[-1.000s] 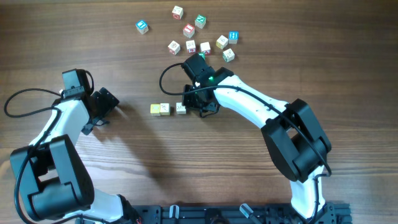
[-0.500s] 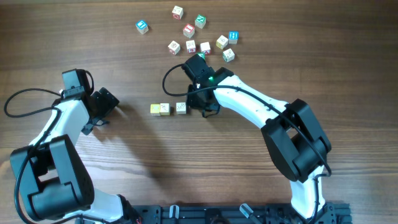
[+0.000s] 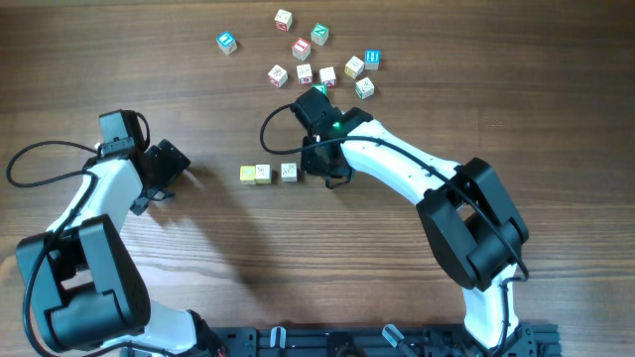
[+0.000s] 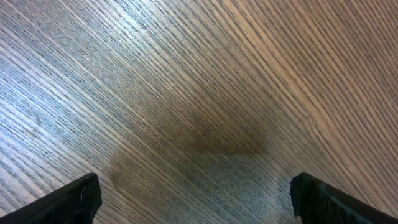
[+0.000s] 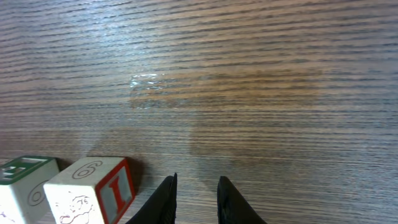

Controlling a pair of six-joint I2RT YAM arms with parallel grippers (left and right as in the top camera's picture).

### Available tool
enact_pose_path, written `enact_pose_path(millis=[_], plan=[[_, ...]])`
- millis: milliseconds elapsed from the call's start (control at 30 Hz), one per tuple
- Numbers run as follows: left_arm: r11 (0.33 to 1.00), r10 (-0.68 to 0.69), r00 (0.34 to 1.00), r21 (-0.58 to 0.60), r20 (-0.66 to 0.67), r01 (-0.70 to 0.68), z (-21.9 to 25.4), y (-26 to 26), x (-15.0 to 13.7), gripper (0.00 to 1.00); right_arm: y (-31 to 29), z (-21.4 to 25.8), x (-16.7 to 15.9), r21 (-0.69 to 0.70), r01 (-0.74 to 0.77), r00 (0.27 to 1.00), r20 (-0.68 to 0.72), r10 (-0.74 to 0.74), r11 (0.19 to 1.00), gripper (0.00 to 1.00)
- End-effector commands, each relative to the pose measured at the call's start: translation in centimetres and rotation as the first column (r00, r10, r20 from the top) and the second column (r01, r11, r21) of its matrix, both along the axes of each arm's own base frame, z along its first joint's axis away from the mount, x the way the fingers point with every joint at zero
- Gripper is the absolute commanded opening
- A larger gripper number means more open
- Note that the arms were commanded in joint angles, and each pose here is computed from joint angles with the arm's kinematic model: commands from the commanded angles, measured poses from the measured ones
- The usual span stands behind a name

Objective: Form a horizontal line

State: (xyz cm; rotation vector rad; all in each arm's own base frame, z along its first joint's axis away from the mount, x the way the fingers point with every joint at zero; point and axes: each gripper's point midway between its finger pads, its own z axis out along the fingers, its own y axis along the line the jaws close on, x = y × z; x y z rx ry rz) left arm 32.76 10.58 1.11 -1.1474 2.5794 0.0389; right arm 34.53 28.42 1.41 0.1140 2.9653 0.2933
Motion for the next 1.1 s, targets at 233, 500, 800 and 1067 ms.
enact_pose_path(millis=[233, 500, 800, 1067], plan=[[1.0, 0.007, 1.0, 0.006, -0.011, -0.006, -0.3, 0.2, -0.2, 1.0, 0.0, 0.3, -0.1, -0.007, -0.02, 1.0, 0.013, 0.02, 1.0, 0.23], [1.0, 0.007, 1.0, 0.006, -0.011, -0.006, -0.3, 0.2, -0.2, 1.0, 0.9, 0.5, -0.1, 0.041, -0.031, 1.0, 0.006, 0.031, 0.999, 0.24], [1.0, 0.007, 1.0, 0.006, -0.011, -0.006, -0.3, 0.2, -0.2, 1.0, 0.9, 0.5, -0.1, 0.042, -0.031, 1.0, 0.007, 0.031, 0.999, 0.24], [1.0, 0.007, 1.0, 0.006, -0.01, -0.006, -0.3, 0.2, -0.2, 1.0, 0.9, 0.5, -0.1, 0.042, -0.031, 0.999, 0.008, 0.031, 0.999, 0.24]])
